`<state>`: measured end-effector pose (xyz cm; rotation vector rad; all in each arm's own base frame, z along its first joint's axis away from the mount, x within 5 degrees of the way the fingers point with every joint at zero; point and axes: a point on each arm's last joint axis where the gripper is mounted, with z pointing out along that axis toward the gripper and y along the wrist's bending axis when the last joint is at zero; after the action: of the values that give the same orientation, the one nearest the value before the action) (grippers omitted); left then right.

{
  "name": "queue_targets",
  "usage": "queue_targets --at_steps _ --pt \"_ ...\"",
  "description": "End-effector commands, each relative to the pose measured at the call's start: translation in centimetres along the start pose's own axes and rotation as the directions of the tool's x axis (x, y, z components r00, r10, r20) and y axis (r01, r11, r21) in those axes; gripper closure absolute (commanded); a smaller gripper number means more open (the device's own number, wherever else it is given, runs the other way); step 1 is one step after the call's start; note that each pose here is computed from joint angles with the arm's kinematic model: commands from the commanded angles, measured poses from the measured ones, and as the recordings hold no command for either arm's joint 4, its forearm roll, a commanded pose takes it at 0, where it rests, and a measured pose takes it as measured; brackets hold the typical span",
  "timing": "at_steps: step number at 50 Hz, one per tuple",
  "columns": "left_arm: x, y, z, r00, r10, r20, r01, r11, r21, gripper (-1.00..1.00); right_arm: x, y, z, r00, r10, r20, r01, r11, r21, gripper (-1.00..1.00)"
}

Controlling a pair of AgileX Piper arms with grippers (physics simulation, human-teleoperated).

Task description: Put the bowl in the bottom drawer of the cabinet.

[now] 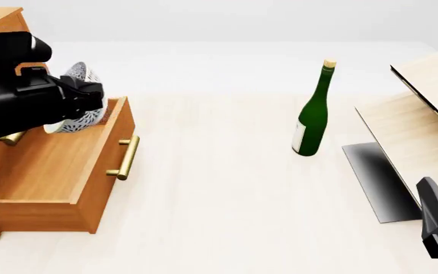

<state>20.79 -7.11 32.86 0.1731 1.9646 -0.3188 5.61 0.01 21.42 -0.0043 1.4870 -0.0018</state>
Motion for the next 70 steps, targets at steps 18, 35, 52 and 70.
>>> queue_targets --at_steps 18,35,52,70 --pt "0.6 2.1 -0.9 0.999 -0.041 0.013 0.042 0.995 -0.088 1.00 0.0 0.0 0.0 1.000 0.000 0.000 0.000 1.000 0.000 -1.00" --pt "2.4 2.9 0.3 0.998 -0.064 -0.003 0.063 0.992 -0.113 1.00 0.0 0.0 0.0 1.000 0.000 0.000 0.000 1.000 0.000 -1.00" --pt "3.6 3.6 1.3 0.996 -0.082 -0.021 0.079 0.988 -0.135 1.00 0.0 0.0 0.0 1.000 0.000 0.000 0.000 1.000 0.000 -1.00" --pt "4.7 4.4 2.3 0.994 -0.103 -0.046 0.094 0.982 -0.163 1.00 0.0 0.0 0.0 1.000 0.000 0.000 0.000 1.000 0.000 -1.00"
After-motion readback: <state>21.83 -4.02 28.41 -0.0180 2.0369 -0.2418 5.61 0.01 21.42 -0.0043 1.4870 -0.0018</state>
